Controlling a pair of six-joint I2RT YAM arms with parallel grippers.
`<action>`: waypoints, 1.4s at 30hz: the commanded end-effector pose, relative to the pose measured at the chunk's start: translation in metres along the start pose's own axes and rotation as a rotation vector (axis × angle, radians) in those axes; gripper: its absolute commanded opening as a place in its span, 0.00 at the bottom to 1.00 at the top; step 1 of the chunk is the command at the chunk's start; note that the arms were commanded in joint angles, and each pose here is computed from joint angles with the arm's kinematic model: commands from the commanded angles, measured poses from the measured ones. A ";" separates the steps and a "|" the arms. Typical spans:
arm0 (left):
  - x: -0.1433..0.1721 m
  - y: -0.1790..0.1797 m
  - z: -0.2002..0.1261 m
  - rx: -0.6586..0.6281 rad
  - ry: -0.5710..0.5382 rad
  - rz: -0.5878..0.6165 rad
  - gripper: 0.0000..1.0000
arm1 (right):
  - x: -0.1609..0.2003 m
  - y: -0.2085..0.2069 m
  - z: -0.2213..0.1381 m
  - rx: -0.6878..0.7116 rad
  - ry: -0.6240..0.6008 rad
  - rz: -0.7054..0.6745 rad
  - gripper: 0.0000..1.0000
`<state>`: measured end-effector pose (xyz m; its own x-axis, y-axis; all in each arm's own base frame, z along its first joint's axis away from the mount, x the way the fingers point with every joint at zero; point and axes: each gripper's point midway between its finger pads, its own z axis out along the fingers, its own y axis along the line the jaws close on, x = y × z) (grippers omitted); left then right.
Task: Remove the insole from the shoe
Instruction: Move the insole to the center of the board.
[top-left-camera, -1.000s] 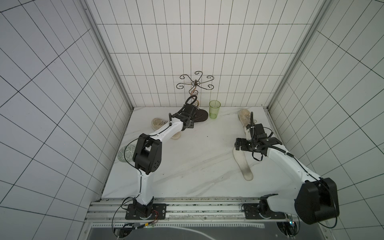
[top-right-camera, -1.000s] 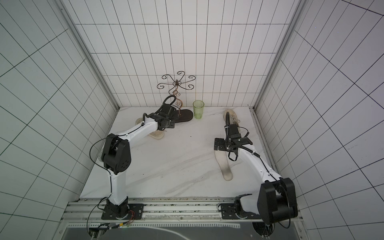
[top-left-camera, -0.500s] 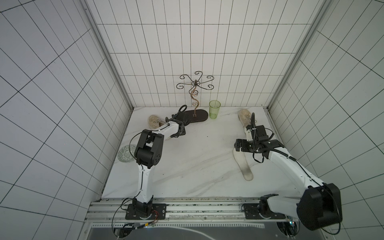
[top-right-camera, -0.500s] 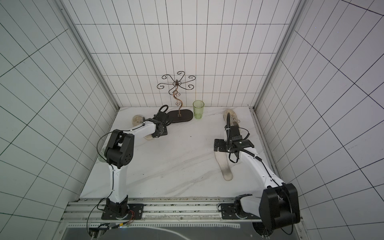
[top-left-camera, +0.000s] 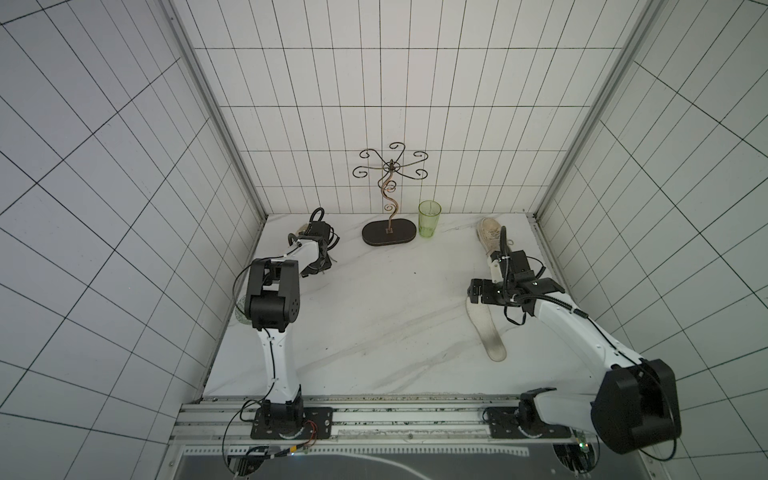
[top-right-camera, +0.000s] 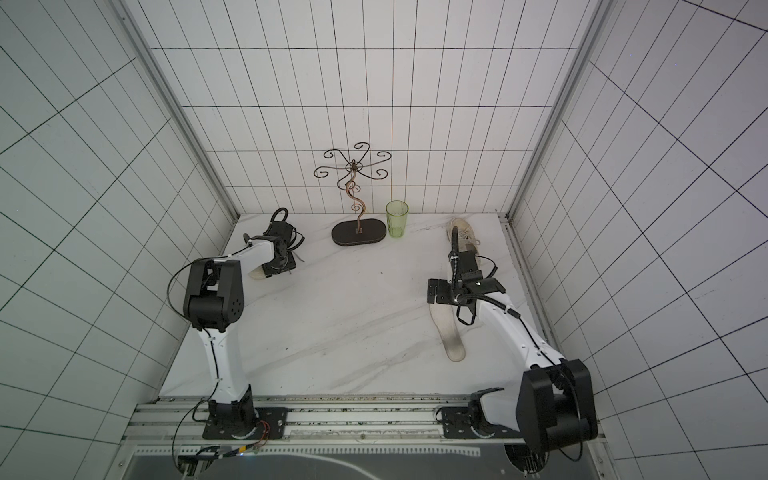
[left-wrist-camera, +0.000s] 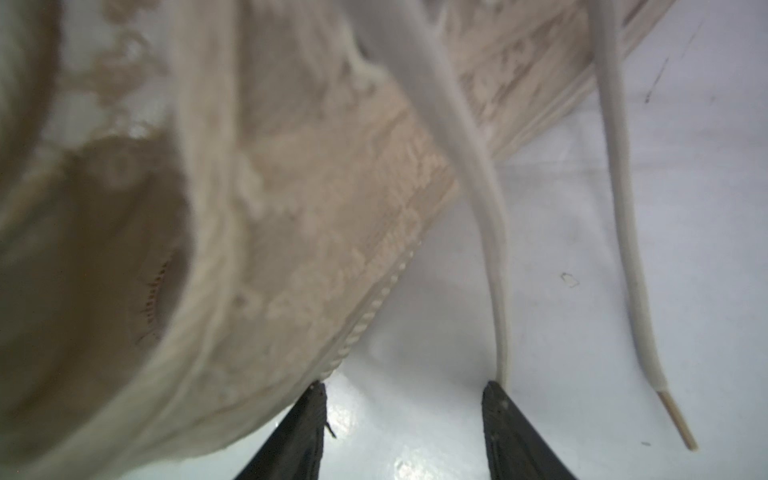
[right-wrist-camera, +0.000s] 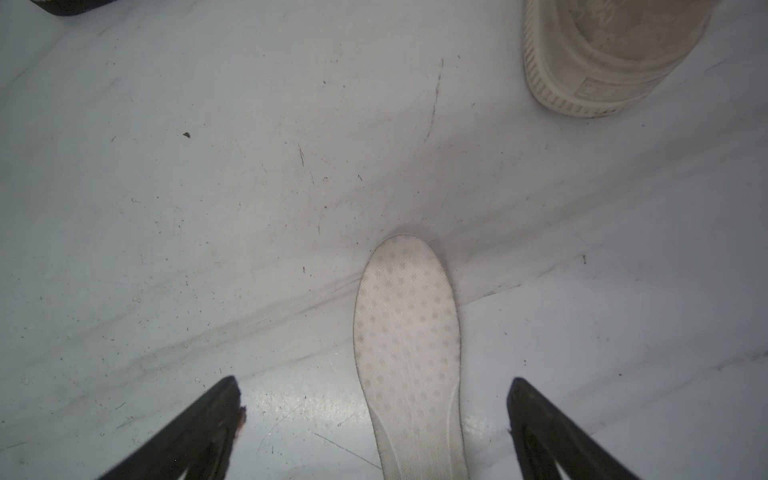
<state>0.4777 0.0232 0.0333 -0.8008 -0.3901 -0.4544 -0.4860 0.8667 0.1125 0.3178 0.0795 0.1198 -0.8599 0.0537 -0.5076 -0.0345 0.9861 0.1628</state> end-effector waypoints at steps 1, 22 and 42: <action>-0.024 -0.004 -0.013 0.020 -0.062 0.017 0.59 | 0.035 -0.008 0.019 0.051 0.108 -0.017 0.99; -0.097 0.027 0.041 0.077 -0.055 -0.121 0.59 | 0.105 -0.042 0.069 0.305 0.418 0.004 0.91; -0.091 -0.055 -0.051 0.312 -0.156 -0.044 0.59 | 0.108 -0.115 0.057 0.448 0.433 0.250 0.75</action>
<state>0.5578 -0.0086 0.0829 -0.7563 -0.3676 -0.5412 -0.3616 0.9243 -0.1226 0.2999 0.0063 0.0201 -0.9344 0.2753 -0.2259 0.2951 0.9537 -0.0584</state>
